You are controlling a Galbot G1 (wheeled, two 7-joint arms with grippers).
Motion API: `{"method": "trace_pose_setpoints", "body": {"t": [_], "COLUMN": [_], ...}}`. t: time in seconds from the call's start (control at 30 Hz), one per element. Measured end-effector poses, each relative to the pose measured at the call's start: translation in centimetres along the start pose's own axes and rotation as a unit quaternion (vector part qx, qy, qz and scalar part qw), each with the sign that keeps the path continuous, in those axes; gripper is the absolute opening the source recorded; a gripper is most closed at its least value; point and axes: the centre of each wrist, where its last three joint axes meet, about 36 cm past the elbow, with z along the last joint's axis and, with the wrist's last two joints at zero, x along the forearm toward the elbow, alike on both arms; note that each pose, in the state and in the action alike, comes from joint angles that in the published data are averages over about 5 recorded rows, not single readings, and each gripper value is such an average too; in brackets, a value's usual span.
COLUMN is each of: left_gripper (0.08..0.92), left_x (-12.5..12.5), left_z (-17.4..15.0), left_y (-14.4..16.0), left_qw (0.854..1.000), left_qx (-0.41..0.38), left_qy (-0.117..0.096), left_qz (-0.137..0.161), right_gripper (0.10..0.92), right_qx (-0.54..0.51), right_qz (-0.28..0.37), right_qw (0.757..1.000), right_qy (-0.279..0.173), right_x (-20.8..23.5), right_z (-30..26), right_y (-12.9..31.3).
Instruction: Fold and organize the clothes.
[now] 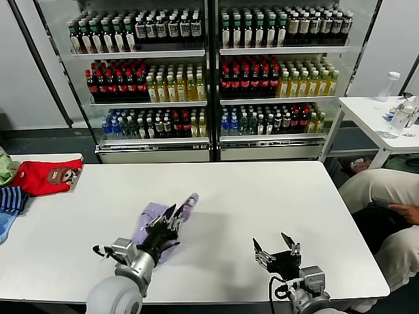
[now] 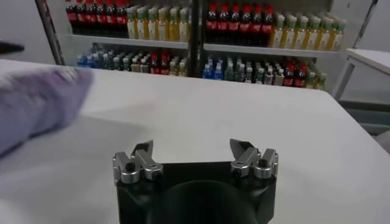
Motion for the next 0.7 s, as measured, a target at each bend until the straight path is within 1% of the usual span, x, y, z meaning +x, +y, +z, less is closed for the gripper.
{"method": "trace_pose_setpoints", "body": {"t": [0.07, 0.13, 0.2, 0.3, 0.4, 0.5, 0.57, 0.7], "left_gripper": [0.414, 0.466, 0.526, 0.613, 0.699, 0.778, 0.808, 0.822], "left_x": [-0.1, 0.1, 0.3, 0.9, 1.7, 2.5, 3.0, 3.9], "left_z": [-0.9, -1.6, -2.3, -3.1, -3.5, -3.5, -3.2, -2.3], "left_y": [0.2, 1.0, 2.4, 5.1, 7.7, 9.2, 9.8, 10.8], "left_qw": [1.000, 0.999, 0.997, 0.991, 0.984, 0.978, 0.975, 0.971], "left_qx": [-0.011, -0.027, -0.048, -0.081, -0.108, -0.126, -0.135, -0.145], "left_qy": [-0.020, -0.038, -0.052, -0.066, -0.075, -0.082, -0.083, -0.082], "left_qz": [-0.007, -0.021, -0.044, -0.086, -0.123, -0.146, -0.156, -0.174], "right_gripper": [0.823, 0.823, 0.823, 0.823, 0.823, 0.823, 0.823, 0.823], "right_qx": [0.002, 0.004, 0.004, -0.001, -0.011, -0.027, -0.040, -0.064], "right_qz": [0.001, 0.002, 0.001, -0.001, -0.010, -0.028, -0.045, -0.078], "right_qw": [1.000, 1.000, 1.000, 1.000, 1.000, 0.999, 0.998, 0.995], "right_qy": [-0.001, -0.001, -0.001, -0.002, -0.003, -0.002, 0.002, 0.017], "right_x": [-0.2, -0.4, -0.8, -1.7, -3.0, -4.4, -5.4, -7.0], "right_z": [-0.1, -0.1, -0.1, -0.2, -0.3, -0.3, -0.3, 0.1], "right_y": [-0.4, -0.7, -1.0, -1.0, -0.5, 0.9, 2.3, 5.4]}}
